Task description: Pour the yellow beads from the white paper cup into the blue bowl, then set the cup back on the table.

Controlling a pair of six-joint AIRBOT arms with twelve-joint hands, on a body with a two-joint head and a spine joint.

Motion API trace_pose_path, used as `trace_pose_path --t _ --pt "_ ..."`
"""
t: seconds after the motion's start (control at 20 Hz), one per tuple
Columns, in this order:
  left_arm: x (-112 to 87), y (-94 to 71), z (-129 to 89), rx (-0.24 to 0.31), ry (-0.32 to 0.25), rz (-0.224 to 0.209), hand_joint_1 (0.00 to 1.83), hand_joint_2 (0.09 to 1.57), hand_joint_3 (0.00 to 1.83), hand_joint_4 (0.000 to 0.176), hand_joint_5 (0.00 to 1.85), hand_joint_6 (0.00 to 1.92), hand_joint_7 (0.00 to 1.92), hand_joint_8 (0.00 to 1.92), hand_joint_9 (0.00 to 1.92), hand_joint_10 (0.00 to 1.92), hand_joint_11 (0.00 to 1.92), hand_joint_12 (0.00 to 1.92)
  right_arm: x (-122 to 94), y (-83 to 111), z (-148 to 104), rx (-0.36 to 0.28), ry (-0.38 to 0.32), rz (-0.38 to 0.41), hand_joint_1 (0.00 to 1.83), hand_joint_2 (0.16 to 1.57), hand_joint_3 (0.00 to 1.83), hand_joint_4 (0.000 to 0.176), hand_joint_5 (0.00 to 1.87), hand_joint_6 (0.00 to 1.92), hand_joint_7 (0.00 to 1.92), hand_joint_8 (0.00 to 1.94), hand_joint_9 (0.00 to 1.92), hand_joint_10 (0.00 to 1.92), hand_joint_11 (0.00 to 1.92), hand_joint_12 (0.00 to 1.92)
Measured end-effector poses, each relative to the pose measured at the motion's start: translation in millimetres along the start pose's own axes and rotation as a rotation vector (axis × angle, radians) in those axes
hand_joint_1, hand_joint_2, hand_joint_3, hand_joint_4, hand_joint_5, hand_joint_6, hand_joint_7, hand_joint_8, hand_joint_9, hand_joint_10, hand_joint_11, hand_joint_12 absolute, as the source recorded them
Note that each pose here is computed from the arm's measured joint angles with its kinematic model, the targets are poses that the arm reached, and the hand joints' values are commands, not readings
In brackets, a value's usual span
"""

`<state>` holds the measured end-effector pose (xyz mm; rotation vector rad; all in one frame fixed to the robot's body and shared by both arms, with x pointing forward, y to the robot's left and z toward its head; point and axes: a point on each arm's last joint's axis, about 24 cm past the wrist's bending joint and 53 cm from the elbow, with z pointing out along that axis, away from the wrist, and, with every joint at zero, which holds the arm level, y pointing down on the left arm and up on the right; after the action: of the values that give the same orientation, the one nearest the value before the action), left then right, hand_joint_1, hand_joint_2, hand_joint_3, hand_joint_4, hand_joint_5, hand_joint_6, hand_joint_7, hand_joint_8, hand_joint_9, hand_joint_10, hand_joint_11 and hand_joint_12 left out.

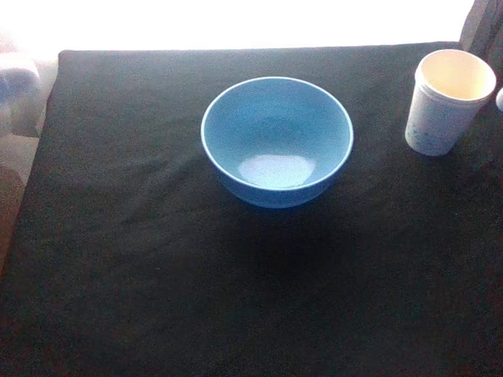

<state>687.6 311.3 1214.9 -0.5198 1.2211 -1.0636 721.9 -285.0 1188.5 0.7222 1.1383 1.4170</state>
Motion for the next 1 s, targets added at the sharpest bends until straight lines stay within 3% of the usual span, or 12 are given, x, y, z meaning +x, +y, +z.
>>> trace_pose_path --t 0.05,0.1,0.2,0.3,0.4,0.45,0.5,0.65,0.7,0.8,0.95,1.0 --pt "-0.5 0.1 0 0.000 -0.002 -0.002 0.21 0.90 0.01 0.014 0.00 0.00 0.17 0.00 0.14 0.01 0.01 0.22 0 -0.6 0 0.001 -0.001 0.002 0.67 0.75 0.00 0.000 0.16 0.00 0.22 0.00 0.19 0.01 0.01 0.56" --pt "-0.4 0.3 0 -0.002 -0.002 -0.002 0.21 0.90 0.00 0.000 0.00 0.00 0.18 0.01 0.16 0.02 0.02 0.22 1 -2.9 0 0.003 -0.002 0.004 0.68 0.76 0.00 0.000 0.16 0.00 0.21 0.00 0.18 0.00 0.00 0.55" --pt "3.0 1.1 -1 0.000 0.002 -0.007 0.19 0.89 0.00 0.000 0.00 0.00 0.18 0.00 0.16 0.02 0.00 0.21 6 -11.0 0 0.021 0.001 0.011 0.67 0.75 0.00 0.006 0.15 0.00 0.19 0.00 0.12 0.00 0.00 0.43" --pt "6.1 3.0 -3 -0.003 0.011 -0.007 0.21 0.89 0.00 0.014 0.00 0.00 0.16 0.00 0.14 0.00 0.00 0.21 10 -18.4 0 0.038 0.006 0.017 0.69 0.69 0.00 0.019 0.14 0.00 0.17 0.00 0.06 0.00 0.00 0.27" --pt "6.7 3.4 -3 -0.004 0.010 -0.011 0.20 0.89 0.00 0.020 0.00 0.00 0.16 0.00 0.15 0.00 0.00 0.20 13 -28.6 1 0.064 0.010 0.017 0.69 0.65 0.00 0.018 0.16 0.01 0.16 0.00 0.05 0.00 0.01 0.32" --pt "6.8 3.2 -3 -0.003 0.011 -0.010 0.21 0.88 0.00 0.013 0.00 0.00 0.17 0.00 0.16 0.01 0.00 0.20 14 -32.3 1 0.073 0.010 0.018 0.70 0.64 0.00 0.021 0.17 0.01 0.15 0.00 0.05 0.00 0.00 0.33" --pt "6.9 3.3 -3 -0.003 0.010 -0.011 0.21 0.88 0.00 0.000 0.00 0.00 0.17 0.00 0.16 0.01 0.00 0.20 14 -36.9 2 0.087 0.011 0.016 0.71 0.62 0.00 0.038 0.17 0.00 0.13 0.00 0.03 0.00 0.00 0.28" --pt "7.5 2.7 -3 -0.001 0.013 -0.010 0.20 0.89 0.00 0.000 0.00 0.00 0.18 0.01 0.17 0.01 0.02 0.21 9 -47.9 4 0.119 0.005 0.013 0.71 0.60 0.00 0.017 0.07 0.00 0.05 0.00 0.00 0.00 0.00 0.05" --pt "7.4 2.8 -3 -0.001 0.013 -0.010 0.19 0.91 0.01 0.000 0.00 0.00 0.17 0.00 0.16 0.00 0.01 0.20 6 -51.4 5 0.129 -0.003 0.020 0.71 0.59 0.00 0.021 0.06 0.00 0.05 0.00 0.00 0.00 0.00 0.04" --pt "8.2 3.0 -3 -0.001 0.013 -0.011 0.18 0.91 0.00 0.000 0.00 0.00 0.17 0.00 0.16 0.01 0.03 0.21 4 -56.3 5 0.142 -0.007 0.020 0.72 0.59 0.00 0.056 0.08 0.01 0.06 0.00 0.00 0.00 0.01 0.01" --pt "12.9 1.9 -3 0.007 0.022 -0.015 0.19 0.90 0.00 0.000 0.00 0.00 0.15 0.00 0.16 0.00 0.01 0.21 11 -68.7 5 0.177 0.004 0.026 0.74 0.62 0.01 0.034 0.07 0.00 0.04 0.00 0.00 0.00 0.00 0.00" --pt "12.4 2.1 -3 0.006 0.020 -0.017 0.18 0.92 0.01 0.000 0.00 0.00 0.14 0.00 0.17 0.01 0.01 0.21 15 -76.6 4 0.197 0.010 0.026 0.74 0.61 0.00 0.010 0.06 0.00 0.03 0.00 0.00 0.00 0.00 0.00"
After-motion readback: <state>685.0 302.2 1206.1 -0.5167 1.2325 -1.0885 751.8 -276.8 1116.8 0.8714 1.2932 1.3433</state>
